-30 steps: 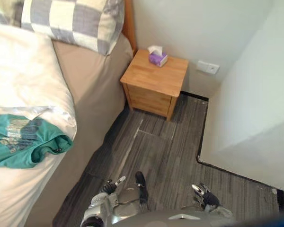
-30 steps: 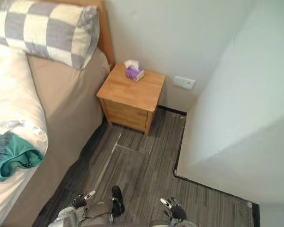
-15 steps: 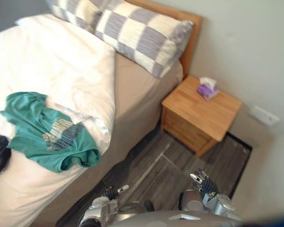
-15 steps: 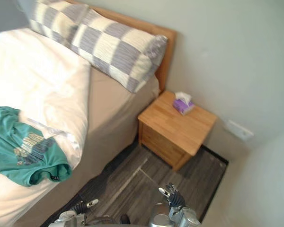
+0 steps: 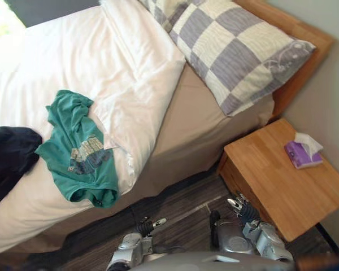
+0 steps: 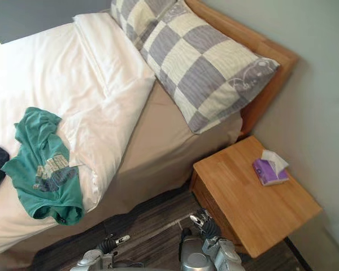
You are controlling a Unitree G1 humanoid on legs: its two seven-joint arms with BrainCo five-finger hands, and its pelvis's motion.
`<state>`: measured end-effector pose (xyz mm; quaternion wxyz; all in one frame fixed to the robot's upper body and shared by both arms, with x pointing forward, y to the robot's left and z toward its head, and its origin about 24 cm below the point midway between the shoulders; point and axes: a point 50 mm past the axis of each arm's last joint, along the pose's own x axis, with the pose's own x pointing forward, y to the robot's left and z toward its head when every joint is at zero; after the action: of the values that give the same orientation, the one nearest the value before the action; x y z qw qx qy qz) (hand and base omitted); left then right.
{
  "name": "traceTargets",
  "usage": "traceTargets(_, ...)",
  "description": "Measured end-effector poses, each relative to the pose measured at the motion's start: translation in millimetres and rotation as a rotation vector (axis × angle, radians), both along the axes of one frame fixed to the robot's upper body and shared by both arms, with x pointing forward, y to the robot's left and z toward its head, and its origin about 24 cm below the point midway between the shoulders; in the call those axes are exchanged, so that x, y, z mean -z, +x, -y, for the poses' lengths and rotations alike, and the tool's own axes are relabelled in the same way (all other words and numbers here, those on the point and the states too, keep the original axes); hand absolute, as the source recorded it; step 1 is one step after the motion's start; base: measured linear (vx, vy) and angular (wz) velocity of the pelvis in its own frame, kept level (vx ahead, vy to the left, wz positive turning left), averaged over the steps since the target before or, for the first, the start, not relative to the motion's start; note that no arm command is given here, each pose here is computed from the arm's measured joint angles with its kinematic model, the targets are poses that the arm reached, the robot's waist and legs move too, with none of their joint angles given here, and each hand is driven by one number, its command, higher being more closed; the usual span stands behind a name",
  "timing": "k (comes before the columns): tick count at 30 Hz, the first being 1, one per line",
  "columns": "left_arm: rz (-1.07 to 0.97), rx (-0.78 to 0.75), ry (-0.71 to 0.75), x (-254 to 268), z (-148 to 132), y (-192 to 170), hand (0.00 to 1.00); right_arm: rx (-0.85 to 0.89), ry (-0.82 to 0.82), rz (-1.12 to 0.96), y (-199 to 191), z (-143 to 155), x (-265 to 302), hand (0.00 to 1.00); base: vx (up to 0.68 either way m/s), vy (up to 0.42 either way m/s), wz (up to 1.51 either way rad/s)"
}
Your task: Tidy the bed and pick cloth on bed and put in laundry
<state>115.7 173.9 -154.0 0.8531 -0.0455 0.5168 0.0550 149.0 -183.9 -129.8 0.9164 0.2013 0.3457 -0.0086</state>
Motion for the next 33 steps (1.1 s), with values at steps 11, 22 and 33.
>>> traceTargets(11, 0.003, -0.009, 0.065, 0.1, -15.5, -6.1, 0.0, -0.048, 0.02, -0.032, 3.0, -17.2, 3.6, 0.0, 0.03, 0.032, 0.38)
traceTargets(22, -0.043, 0.016, 0.049, 5.0, -10.5, -14.3, 0.0, 0.056, -0.021, -0.016, 2.8, -11.5, 2.2, 0.0, -0.05, 0.02, -0.02)
traceTargets(33, -0.056, 0.119, 0.076, 3.2, -9.5, -10.7, 0.0, 0.106, -0.233, 0.183, 45.1, 4.7, -45.3, 0.0, 0.02, -0.025, 0.15)
